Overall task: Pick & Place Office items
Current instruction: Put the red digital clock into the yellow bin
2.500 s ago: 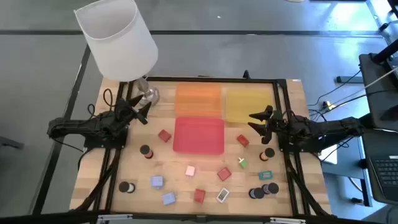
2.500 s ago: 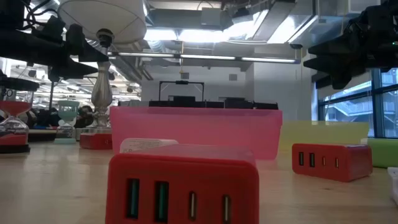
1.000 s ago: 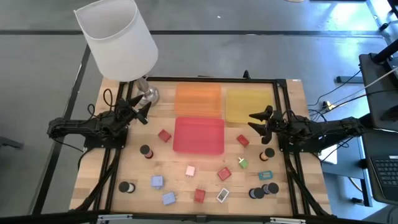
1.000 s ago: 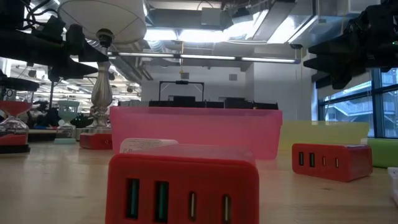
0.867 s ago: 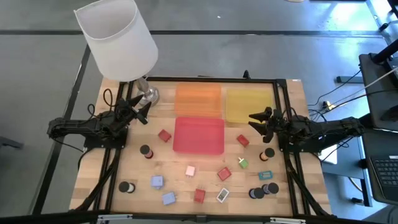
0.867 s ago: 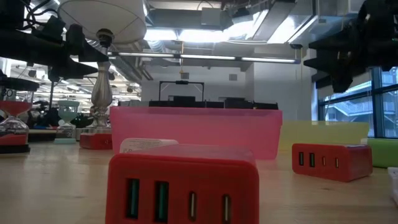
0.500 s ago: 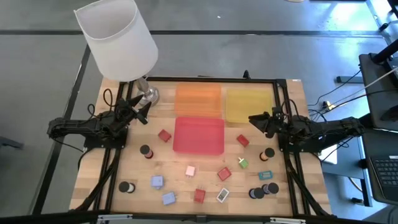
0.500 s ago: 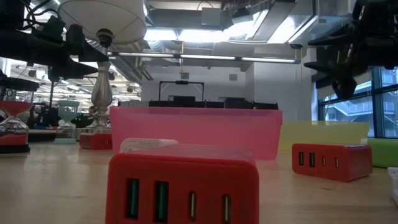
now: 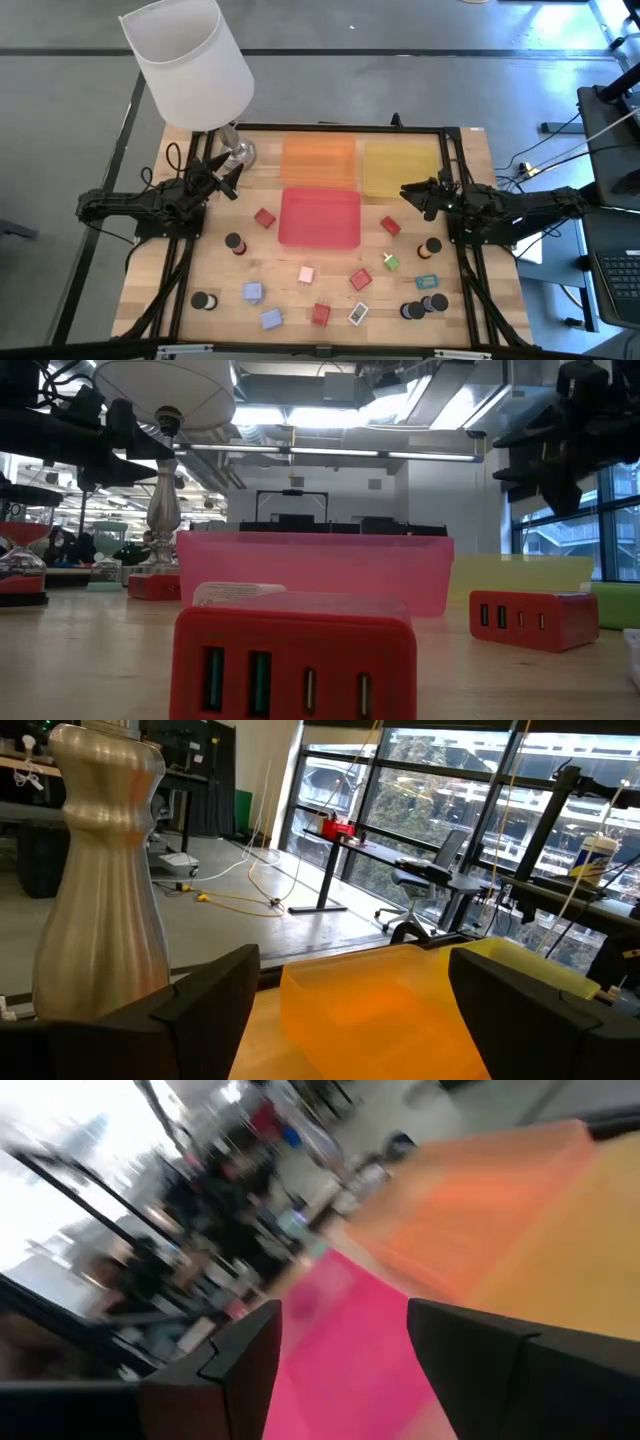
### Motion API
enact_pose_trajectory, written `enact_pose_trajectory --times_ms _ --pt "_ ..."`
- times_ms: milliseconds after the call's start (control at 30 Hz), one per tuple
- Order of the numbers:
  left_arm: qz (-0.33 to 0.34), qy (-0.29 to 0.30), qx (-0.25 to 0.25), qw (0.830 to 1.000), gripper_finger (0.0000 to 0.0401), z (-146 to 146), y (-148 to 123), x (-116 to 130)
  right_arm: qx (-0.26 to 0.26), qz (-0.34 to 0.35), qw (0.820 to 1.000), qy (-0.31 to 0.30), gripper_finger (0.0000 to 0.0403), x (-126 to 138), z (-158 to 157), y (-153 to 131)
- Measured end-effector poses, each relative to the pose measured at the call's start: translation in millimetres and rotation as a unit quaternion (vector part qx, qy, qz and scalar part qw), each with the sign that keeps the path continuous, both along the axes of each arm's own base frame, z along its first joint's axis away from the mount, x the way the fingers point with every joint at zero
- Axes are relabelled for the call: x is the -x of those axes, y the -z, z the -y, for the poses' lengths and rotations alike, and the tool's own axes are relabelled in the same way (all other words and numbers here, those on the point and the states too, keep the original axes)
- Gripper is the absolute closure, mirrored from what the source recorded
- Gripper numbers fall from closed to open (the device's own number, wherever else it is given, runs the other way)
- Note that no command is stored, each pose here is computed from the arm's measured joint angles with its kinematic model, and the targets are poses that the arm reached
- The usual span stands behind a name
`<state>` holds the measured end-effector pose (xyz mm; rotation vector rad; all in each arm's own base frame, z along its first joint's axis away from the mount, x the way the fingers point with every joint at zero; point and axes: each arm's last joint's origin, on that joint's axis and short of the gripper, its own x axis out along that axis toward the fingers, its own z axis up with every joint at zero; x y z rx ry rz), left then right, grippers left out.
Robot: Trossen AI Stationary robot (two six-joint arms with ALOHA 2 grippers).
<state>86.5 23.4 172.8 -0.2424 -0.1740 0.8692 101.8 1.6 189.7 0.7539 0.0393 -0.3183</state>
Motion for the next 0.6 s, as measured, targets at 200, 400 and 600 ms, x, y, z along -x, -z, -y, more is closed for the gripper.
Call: enact_pose_trajectory --times_ms 200,400,600 --pt "0.000 0.000 0.000 1.000 0.0079 0 0 0 -0.015 -0.157 0.987 -0.022 0.0183 2 -2 -34" --pt "0.000 0.000 0.000 1.000 0.0079 0 0 0 -0.058 -0.298 0.953 -0.020 0.0183 -18 -6 -55" --pt "0.000 0.000 0.000 1.000 0.0079 0 0 0 -0.102 -0.407 0.908 -0.002 0.0183 -58 -12 -53"
